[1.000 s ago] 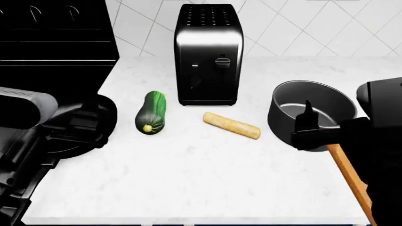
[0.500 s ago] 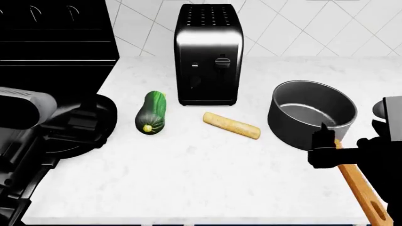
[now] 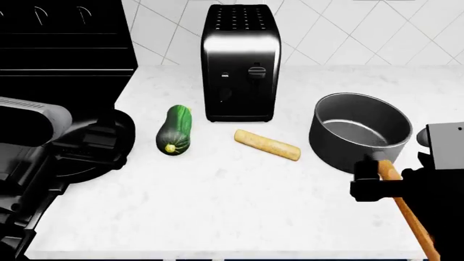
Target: Place both pans onto different burners. Then place the zucchini and the sausage on different pans.
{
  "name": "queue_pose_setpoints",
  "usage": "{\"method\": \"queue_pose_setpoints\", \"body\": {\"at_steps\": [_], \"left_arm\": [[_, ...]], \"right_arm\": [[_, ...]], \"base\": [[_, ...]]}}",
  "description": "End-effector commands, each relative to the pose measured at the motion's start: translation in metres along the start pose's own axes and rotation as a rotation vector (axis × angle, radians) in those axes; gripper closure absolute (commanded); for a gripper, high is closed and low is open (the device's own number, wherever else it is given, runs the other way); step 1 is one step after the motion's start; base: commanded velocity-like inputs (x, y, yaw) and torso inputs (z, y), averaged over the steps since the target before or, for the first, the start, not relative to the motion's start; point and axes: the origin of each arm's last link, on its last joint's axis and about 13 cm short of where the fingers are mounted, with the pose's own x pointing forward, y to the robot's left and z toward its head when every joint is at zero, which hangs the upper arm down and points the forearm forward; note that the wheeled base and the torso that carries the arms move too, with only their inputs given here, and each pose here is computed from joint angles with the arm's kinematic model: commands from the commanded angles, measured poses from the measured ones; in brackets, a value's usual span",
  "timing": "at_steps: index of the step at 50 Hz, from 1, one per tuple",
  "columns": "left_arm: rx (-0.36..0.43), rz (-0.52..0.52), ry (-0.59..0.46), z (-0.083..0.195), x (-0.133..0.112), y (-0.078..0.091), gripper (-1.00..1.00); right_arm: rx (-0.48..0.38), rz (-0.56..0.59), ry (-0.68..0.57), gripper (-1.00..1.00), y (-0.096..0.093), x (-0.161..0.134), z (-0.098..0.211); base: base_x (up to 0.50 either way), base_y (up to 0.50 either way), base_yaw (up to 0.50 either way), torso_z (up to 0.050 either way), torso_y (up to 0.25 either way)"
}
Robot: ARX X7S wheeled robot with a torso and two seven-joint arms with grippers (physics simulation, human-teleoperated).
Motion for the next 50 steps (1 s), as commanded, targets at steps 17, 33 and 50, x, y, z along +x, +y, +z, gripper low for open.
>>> {"method": "queue_pose_setpoints", "body": {"at_steps": [17,33,50], "left_arm": [[0.004,0.010,-0.002,0.000,-0.001,0.001,-1.00],[0.002,0.010,0.002,0.000,-0.002,0.000,-1.00],[0.001,0.009,0.008,-0.002,-0.002,0.000,-1.00]], "right_arm": [[0.026,0.024,0.049,-1.00,0.005,0.018,-0.016],[0.045,0.004,0.075,-1.00,0.001,0.022,-0.025],[0.039,0.007,0.117,-1.00,0.003,0.034,-0.034]], "base": [[0.00,0.00,0.00,0.000,0.000],[0.00,0.00,0.00,0.000,0.000],[0.00,0.00,0.00,0.000,0.000]]}}
